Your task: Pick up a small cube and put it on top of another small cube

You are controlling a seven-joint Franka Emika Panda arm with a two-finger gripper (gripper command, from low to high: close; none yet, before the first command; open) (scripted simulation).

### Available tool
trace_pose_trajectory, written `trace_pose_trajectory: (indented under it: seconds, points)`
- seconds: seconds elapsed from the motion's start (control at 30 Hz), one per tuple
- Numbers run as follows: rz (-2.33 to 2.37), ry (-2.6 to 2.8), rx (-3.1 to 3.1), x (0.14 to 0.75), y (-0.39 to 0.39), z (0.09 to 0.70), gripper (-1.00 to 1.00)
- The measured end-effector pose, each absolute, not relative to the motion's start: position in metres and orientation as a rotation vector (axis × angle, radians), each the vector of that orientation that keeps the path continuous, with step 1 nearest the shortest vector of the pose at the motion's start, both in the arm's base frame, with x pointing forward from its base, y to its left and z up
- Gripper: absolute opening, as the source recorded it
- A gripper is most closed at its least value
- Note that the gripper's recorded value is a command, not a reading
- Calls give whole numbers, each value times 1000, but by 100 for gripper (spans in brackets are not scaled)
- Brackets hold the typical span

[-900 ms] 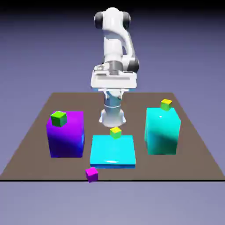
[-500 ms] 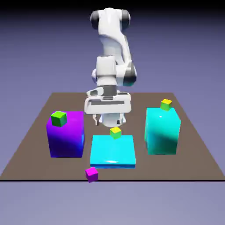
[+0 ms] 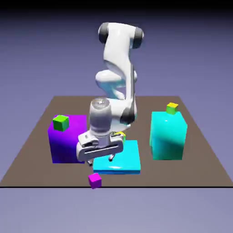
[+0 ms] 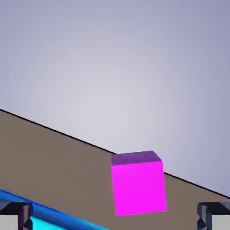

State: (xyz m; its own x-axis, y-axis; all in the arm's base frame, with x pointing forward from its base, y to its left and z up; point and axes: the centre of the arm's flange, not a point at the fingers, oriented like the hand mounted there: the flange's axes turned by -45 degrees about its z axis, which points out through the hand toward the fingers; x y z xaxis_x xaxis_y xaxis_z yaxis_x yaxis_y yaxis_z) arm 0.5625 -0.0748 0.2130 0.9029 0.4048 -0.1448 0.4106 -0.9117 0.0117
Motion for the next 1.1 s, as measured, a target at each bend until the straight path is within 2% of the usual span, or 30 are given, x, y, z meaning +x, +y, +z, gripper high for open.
trace_pose_trajectory:
  seconds: [0.17, 0.27, 0.3, 0.37, 0.47, 0.53, 0.7, 0.9, 1.1]
  points:
    - [-360, 719, 2979, 571, -83, 186, 0]
    - [-359, 720, 2978, 563, -87, 128, 0]
    - [-359, 719, 2979, 560, -88, 117, -100]
    - [-360, 719, 2979, 560, -88, 117, -100]
    - [-359, 720, 2980, 570, -84, 175, -100]
    - [-359, 720, 2981, 571, -83, 186, -100]
    - [-357, 268, 3117, 550, -145, 257, -100]
    - [-360, -292, 3163, 500, -216, 344, -100]
    - [-364, -876, 3077, 421, -282, 426, -100]
